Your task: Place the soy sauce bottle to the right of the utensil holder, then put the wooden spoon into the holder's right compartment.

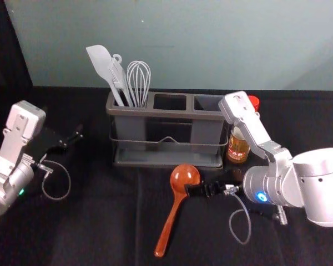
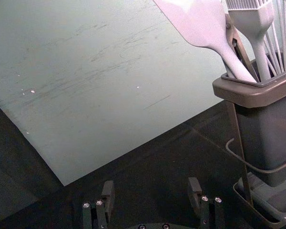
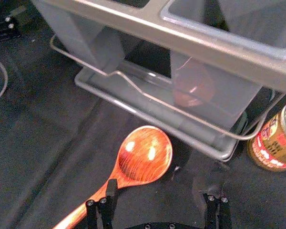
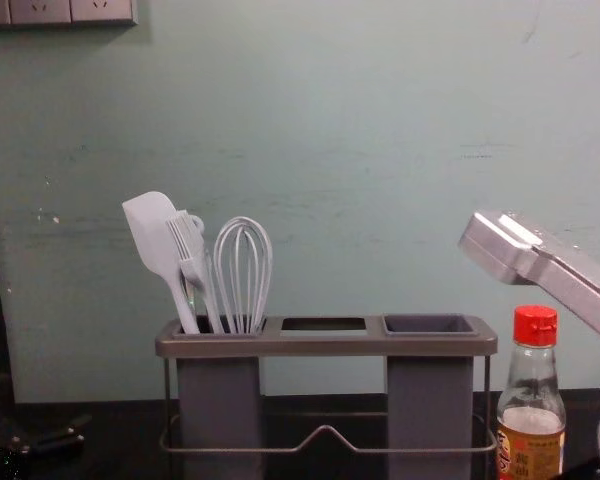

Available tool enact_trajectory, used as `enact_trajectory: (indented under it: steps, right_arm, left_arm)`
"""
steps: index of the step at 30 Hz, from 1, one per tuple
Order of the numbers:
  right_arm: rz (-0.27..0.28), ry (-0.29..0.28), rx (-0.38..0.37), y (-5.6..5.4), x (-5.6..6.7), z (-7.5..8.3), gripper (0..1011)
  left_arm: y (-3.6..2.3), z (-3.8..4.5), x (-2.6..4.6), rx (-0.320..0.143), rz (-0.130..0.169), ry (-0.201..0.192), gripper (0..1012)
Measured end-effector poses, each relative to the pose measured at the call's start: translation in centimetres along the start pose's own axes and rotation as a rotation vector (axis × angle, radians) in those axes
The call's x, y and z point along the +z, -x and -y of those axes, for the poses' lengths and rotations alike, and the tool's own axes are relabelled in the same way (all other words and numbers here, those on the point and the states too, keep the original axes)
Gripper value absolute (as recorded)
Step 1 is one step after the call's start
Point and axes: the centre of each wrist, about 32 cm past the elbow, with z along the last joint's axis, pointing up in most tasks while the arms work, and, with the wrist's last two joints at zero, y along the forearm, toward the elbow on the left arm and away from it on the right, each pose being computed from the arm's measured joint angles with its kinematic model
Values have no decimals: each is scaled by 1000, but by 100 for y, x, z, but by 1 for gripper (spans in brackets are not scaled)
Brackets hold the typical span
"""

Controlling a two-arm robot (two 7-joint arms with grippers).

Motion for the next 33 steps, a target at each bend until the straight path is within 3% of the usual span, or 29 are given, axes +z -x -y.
enact_trajectory:
  steps: [15, 25, 33]
  right_arm:
    - [-28, -47, -66, 227, 18, -194, 1004]
    - [-46, -46, -70, 303, -5, -340, 1004]
    - [-26, -32, -93, 390, -12, -415, 1004]
  left_arm:
    - [0, 0, 0, 0, 0, 0, 1005]
    - [0, 0, 0, 0, 0, 0, 1005]
    - [0, 0, 0, 0, 0, 0, 1005]
